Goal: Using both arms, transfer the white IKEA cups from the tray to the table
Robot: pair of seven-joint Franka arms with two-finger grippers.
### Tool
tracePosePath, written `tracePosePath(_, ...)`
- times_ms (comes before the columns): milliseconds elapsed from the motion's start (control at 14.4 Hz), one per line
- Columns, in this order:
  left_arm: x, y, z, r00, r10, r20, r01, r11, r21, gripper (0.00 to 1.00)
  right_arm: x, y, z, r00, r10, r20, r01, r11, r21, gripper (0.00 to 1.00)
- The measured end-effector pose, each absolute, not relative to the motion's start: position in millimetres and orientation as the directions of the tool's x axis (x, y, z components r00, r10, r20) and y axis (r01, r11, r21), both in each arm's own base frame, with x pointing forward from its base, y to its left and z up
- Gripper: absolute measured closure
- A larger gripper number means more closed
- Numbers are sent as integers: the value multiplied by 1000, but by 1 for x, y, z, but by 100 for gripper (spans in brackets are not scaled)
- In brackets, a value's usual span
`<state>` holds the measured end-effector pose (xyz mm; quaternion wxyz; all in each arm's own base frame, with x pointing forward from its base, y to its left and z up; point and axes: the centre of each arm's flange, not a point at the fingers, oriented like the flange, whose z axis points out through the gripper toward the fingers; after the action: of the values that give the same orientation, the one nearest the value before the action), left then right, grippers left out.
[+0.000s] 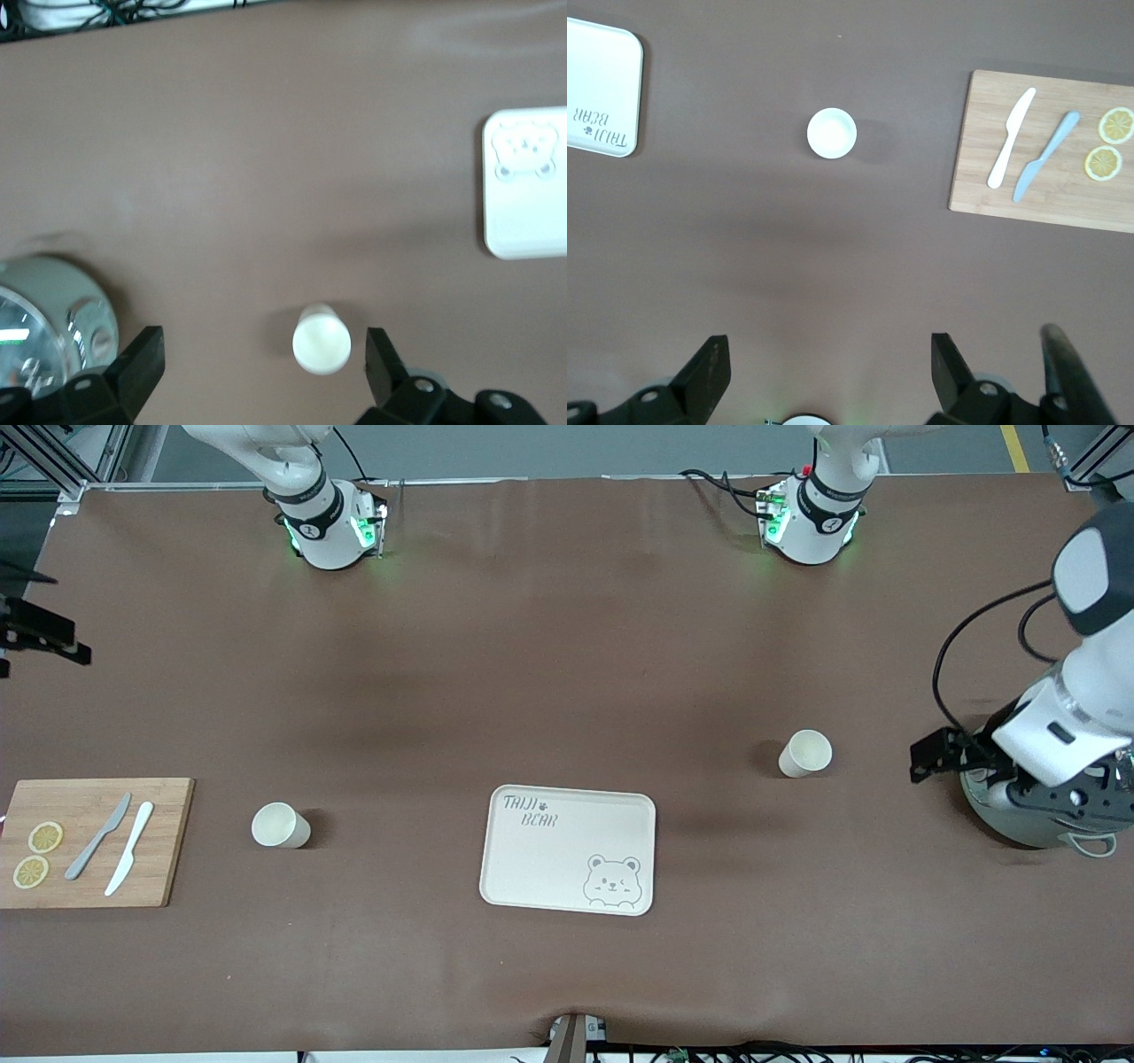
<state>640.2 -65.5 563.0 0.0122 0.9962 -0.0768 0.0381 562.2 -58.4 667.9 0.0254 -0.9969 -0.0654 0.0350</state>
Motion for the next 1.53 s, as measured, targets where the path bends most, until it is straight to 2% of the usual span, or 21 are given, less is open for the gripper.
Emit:
tracePosePath(208, 617, -65, 593, 987, -153, 51, -154, -988, 10, 0, 550, -56, 681, 995, 74, -67, 71, -996, -46, 0)
tracePosePath(347, 600, -70, 612, 986, -160, 39, -160, -987, 4, 0, 554, -49, 677, 997, 47, -62, 45, -999, -23, 0)
tracePosePath(694, 559, -105, 649, 991, -132, 5, -132, -991, -8, 0, 574, -39, 626, 996, 57, -67, 58, -998, 25, 0)
tracePosePath(902, 556, -111, 645, 989, -146, -14, -146, -989, -9, 0, 579, -40, 607, 996, 56, -75, 59, -998, 32, 0)
tracePosePath(1527, 552, -110, 645, 981, -191, -35, -192, -981, -9, 0, 581, -43, 608, 997, 52, -58, 54, -998, 34, 0)
